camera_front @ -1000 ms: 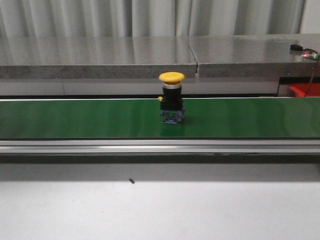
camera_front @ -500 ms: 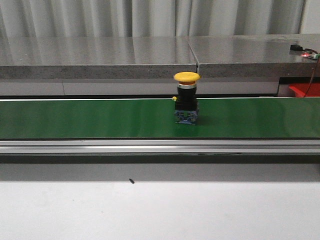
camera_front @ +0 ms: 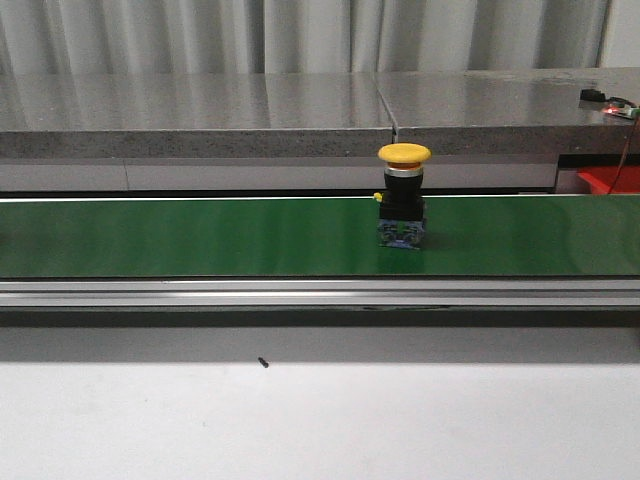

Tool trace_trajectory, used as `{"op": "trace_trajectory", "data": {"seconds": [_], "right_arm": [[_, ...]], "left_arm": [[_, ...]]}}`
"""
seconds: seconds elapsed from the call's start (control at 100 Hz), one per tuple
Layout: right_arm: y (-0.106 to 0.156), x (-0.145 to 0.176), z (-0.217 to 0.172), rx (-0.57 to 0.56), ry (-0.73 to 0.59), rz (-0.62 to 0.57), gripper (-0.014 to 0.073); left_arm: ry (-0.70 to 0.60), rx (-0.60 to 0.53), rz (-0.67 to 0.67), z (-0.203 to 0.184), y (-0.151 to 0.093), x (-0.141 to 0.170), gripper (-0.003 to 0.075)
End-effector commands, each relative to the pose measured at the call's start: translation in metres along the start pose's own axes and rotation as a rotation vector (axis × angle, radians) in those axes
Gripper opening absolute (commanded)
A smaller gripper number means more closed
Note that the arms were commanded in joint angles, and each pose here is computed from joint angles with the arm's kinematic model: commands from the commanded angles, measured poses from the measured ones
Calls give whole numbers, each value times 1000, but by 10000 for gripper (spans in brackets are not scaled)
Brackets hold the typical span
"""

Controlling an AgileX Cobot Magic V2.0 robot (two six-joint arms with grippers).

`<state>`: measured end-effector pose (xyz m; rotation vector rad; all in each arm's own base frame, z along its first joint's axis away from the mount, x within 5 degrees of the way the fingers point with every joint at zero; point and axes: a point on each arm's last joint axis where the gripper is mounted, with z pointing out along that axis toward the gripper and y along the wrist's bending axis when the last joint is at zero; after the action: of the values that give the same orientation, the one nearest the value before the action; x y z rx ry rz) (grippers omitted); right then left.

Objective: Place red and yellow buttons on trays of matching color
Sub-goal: 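Move the right gripper above the first yellow button riding the belt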

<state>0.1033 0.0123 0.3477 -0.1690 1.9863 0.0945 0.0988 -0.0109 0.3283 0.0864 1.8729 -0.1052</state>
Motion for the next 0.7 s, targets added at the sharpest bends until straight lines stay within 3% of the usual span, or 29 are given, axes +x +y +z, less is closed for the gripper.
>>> {"op": "trace_trajectory", "data": {"seconds": [0.0,0.33,0.43,0.62,0.69], "right_arm": [[-1,-13,-5,16,-86,-8,-68],[1,-13,-5,-2,-84,13,-34],[2,-13,-5,-24,-93,44,116],[5,-20,-6,-62,-166,128,545],[4,-21,-5,-59,-170,131,615]], "left_arm": [[-106,-5,-7,-3,0,-15,-20],[-104,-5,-7,-3,0,-15,-20],[-104,-5,-7,-3,0,-15,-20],[-104,-5,-7,-3,0,-15,-20],[-104,-5,-7,-3,0,-15,-20]]}}
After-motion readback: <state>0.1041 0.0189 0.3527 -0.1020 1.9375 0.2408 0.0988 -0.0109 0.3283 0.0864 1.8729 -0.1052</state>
